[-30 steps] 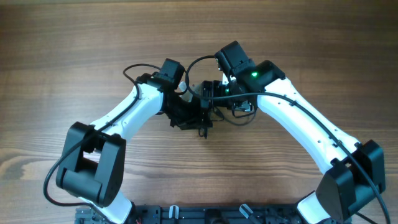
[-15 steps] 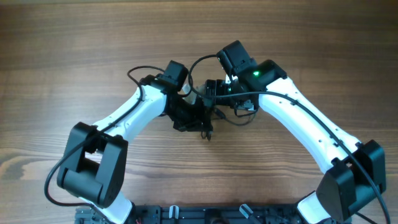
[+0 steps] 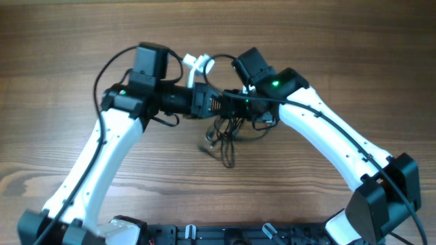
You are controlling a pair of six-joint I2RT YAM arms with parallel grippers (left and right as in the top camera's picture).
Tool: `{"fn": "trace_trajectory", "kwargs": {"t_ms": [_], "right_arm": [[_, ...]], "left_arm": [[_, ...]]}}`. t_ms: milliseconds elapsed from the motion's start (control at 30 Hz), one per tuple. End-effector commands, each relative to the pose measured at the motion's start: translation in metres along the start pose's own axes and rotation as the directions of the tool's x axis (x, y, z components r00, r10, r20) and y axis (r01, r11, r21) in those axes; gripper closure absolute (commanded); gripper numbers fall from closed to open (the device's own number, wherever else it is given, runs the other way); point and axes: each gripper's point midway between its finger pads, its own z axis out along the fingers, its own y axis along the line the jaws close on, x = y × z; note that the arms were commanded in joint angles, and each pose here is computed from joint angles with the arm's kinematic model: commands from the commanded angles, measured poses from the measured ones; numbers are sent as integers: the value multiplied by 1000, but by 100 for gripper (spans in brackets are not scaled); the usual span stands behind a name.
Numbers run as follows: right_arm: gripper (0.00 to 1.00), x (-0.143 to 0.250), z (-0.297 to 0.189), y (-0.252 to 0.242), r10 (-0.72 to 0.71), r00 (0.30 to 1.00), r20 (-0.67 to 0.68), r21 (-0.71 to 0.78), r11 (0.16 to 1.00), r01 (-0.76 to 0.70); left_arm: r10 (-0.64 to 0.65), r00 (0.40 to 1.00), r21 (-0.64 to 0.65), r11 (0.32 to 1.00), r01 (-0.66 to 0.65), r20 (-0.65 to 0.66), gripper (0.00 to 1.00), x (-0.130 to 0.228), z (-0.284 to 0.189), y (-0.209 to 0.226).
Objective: Untangle cables
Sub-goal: 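Pull the grippers apart, left leftward and right rightward, stretching cables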
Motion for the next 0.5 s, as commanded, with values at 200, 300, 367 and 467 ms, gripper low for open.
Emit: {"fn": "trace_trajectory", "kwargs": {"t_ms": [200, 300, 367, 467], "right_arm": [[47, 26, 34, 12, -53, 992, -117, -9, 999, 52], [89, 32, 51, 7, -47, 986, -161, 20, 999, 51], [96, 35, 61, 3, -39, 982, -187, 39, 998, 47], [96, 38, 67, -1, -10, 979, -203, 59, 998, 22]], "left_arm": [[107, 986, 114, 986, -121, 125, 96, -22, -34, -71], [82, 983, 102, 990, -99, 164, 96, -30, -47, -67], [58, 982, 92, 993, -76, 180, 96, -33, -53, -61], [29, 979, 77, 996, -45, 200, 96, -35, -61, -53]]}}
